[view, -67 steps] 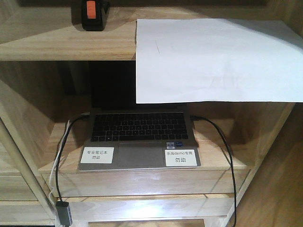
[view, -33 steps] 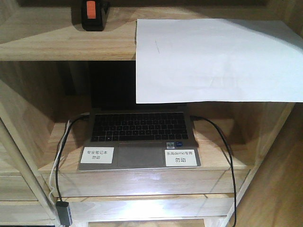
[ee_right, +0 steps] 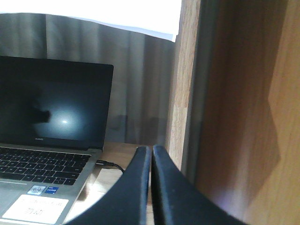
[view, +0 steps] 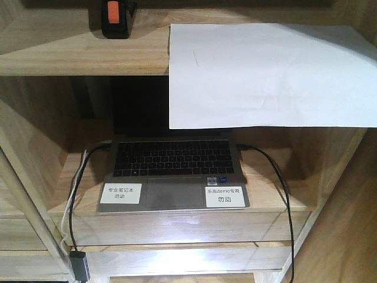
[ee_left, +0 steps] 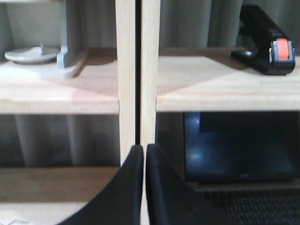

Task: Grab stapler and paper to desk for stapling

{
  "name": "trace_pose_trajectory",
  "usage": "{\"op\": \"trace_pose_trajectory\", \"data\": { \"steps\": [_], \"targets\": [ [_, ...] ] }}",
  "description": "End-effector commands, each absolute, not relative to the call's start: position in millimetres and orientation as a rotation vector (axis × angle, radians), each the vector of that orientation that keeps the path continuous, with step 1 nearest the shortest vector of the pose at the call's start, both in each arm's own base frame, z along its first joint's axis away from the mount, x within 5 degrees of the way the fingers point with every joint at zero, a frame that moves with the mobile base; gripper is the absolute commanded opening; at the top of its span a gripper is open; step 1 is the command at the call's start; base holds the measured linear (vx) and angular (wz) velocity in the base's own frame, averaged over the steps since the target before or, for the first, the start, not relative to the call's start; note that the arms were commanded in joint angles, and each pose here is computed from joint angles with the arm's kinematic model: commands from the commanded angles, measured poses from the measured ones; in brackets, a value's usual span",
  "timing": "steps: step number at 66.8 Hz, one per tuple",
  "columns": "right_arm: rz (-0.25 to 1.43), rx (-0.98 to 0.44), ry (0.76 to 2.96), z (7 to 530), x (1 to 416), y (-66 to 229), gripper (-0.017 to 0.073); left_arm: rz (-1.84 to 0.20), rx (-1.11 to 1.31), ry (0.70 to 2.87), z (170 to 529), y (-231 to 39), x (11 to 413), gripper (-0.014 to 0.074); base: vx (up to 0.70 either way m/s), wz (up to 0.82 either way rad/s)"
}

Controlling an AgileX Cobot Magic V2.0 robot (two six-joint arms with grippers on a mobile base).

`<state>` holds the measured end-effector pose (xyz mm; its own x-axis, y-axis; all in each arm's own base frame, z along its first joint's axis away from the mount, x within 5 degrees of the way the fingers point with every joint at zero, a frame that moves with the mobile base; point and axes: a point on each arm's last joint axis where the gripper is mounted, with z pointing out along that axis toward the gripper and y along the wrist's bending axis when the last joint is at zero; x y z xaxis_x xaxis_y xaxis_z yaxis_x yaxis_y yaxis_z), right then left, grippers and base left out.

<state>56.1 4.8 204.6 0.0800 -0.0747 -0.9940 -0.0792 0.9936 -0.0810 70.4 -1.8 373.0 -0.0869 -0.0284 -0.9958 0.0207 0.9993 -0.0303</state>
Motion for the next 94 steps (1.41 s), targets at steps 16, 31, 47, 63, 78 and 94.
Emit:
{"op": "trace_pose_trajectory", "data": {
  "steps": [16,31,47,63,78,94],
  "targets": [
    [0.0,-0.124,1.405,211,55,5,-0.0009,-0.069,-0.019,1.553,390,-2,71,0.0032,0.0,0.0],
    [0.0,-0.124,1.405,211,55,5,-0.0009,-0.068,-0.019,1.561,390,-2,73,0.0199,0.0,0.0],
    [0.0,-0.124,1.405,211,55,5,-0.0009,-0.068,-0.019,1.576,389,-3,78,0.0465,0.0,0.0],
    [0.0,-0.124,1.405,211,55,5,-0.0009,-0.071,-0.021,1.575,389,-3,78,0.0505,0.0,0.0],
    [0.0,-0.124,1.405,211,55,5,-0.0009,-0.159,-0.012,1.575,389,-8,77,0.0505,0.0,0.0],
    [0.0,-0.124,1.405,211,55,5,-0.0009,-0.278,0.063,1.541,393,-17,76,0.0501,0.0,0.0]
  ]
}}
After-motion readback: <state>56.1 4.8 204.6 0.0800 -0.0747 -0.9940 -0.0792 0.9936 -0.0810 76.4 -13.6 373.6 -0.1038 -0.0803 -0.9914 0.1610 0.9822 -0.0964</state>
